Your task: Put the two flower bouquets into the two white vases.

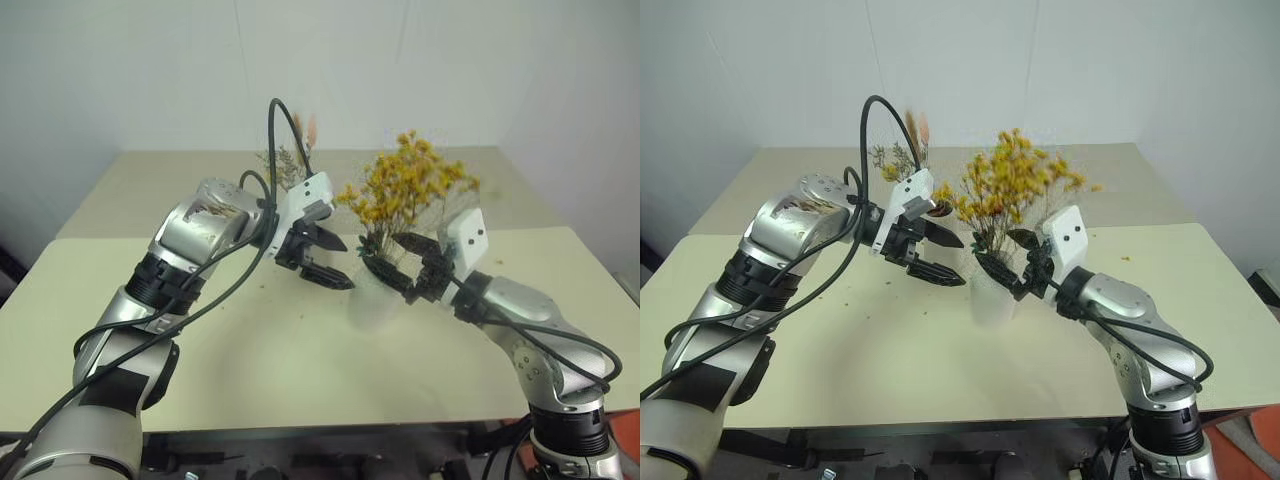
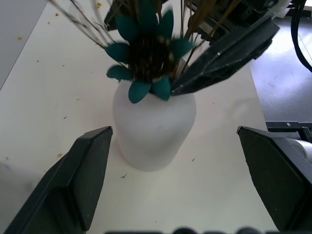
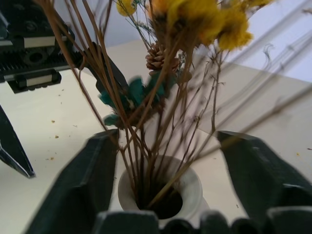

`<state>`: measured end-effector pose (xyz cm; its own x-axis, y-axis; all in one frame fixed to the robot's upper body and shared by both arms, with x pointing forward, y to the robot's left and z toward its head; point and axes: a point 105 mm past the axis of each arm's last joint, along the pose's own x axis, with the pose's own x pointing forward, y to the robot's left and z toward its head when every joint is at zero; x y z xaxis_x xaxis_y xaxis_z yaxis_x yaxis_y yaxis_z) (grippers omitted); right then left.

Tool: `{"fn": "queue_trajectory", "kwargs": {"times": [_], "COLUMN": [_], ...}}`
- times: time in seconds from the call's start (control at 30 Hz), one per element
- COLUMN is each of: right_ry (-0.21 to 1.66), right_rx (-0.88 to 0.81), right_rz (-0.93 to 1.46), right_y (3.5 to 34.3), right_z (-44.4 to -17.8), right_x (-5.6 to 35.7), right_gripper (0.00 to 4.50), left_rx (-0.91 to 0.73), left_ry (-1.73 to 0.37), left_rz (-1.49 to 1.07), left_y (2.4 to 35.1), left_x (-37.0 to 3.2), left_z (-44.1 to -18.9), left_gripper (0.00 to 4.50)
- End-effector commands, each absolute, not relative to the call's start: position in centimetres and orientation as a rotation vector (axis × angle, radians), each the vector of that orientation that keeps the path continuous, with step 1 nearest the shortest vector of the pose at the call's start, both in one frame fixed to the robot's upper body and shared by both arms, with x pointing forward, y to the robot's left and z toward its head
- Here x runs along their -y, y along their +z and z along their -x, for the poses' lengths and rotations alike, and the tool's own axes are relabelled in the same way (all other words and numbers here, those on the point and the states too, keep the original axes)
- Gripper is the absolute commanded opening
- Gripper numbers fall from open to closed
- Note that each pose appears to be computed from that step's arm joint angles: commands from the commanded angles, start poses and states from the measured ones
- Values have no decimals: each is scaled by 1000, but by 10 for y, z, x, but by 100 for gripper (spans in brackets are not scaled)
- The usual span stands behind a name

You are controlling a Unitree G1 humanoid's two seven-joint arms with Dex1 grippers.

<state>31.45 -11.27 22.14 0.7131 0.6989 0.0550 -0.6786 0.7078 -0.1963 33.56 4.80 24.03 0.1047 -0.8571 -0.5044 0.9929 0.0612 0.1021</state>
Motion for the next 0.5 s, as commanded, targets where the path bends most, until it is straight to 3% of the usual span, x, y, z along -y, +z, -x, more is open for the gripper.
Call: {"fn": "queue_trajectory", "kwargs": {"times": [0.03,0.4,0.5], "right_ry": [747,771,751], "right_rx": [209,76,59], "right_rz": [225,289,296], "right_y": [240,229,228], "right_z": [-303,-280,-280], "right_x": [127,169,179], "right_gripper": [429,429,429], "left_rx": [-288,-324,-266], "left_ry": [-1445,-1448,-1440], "left_rz": [-517,-474,-413], "left_y": [253,245,251], "left_x": [-46,-76,-85], "left_z": [-334,-313,-308], "left_gripper": [450,450,450]}}
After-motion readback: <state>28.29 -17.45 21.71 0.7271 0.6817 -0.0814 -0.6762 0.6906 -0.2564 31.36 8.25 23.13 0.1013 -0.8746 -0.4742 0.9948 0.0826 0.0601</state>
